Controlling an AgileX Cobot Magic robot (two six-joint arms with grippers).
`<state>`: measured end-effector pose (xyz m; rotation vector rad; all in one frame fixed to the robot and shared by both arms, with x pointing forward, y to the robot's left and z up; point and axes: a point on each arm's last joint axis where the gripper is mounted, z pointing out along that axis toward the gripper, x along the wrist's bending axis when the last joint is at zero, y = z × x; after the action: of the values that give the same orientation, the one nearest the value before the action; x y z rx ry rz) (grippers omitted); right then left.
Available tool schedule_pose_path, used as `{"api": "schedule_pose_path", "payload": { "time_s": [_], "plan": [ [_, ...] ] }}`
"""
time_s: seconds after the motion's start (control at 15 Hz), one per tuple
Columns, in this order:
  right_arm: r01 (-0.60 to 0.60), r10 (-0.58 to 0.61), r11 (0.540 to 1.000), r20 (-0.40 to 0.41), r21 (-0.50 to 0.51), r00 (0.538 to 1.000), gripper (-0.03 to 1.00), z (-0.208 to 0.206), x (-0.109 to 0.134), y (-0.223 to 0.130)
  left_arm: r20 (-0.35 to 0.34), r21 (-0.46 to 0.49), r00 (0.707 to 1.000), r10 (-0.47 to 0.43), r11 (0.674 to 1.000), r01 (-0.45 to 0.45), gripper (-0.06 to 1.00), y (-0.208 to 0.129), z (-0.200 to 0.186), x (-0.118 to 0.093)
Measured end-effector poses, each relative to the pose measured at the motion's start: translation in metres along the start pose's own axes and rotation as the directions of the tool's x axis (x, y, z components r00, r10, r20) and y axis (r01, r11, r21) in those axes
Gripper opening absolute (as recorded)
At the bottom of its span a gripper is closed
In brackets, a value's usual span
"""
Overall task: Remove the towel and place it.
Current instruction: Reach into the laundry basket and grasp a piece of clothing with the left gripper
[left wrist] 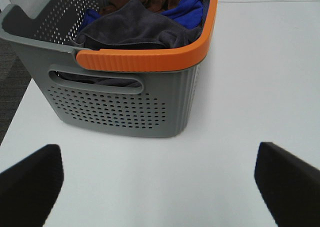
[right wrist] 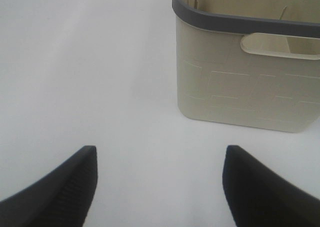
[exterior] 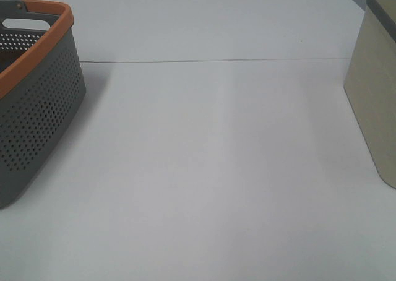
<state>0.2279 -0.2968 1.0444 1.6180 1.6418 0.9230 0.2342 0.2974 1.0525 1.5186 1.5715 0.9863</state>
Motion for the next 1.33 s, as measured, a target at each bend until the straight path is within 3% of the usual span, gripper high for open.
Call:
{"api": "schedule_pose_path", "payload": {
  "time_s": [1.0,1.07,1.13,1.33],
  "plan": [
    [0.000,0.000,1.000,0.000,0.000,1.000,0.63,0.000,0.000,0.000,0.008,0.021,1.000,-0.005,1.000,0.005,0.98,0.006,0.000,0.000],
    [0.000,0.000,1.000,0.000,0.000,1.000,0.63,0.000,0.000,0.000,0.008,0.047,1.000,-0.004,0.999,0.004,0.98,0.017,0.000,0.000],
    [0.000,0.000,1.000,0.000,0.000,1.000,0.63,0.000,0.000,0.000,0.016,0.105,0.998,0.063,0.992,-0.064,0.98,0.053,-0.001,0.001],
    [0.000,0.000,1.000,0.000,0.000,1.000,0.63,0.000,0.000,0.000,0.051,0.170,0.978,0.205,0.963,-0.210,0.98,0.110,0.007,0.003]
  ]
}}
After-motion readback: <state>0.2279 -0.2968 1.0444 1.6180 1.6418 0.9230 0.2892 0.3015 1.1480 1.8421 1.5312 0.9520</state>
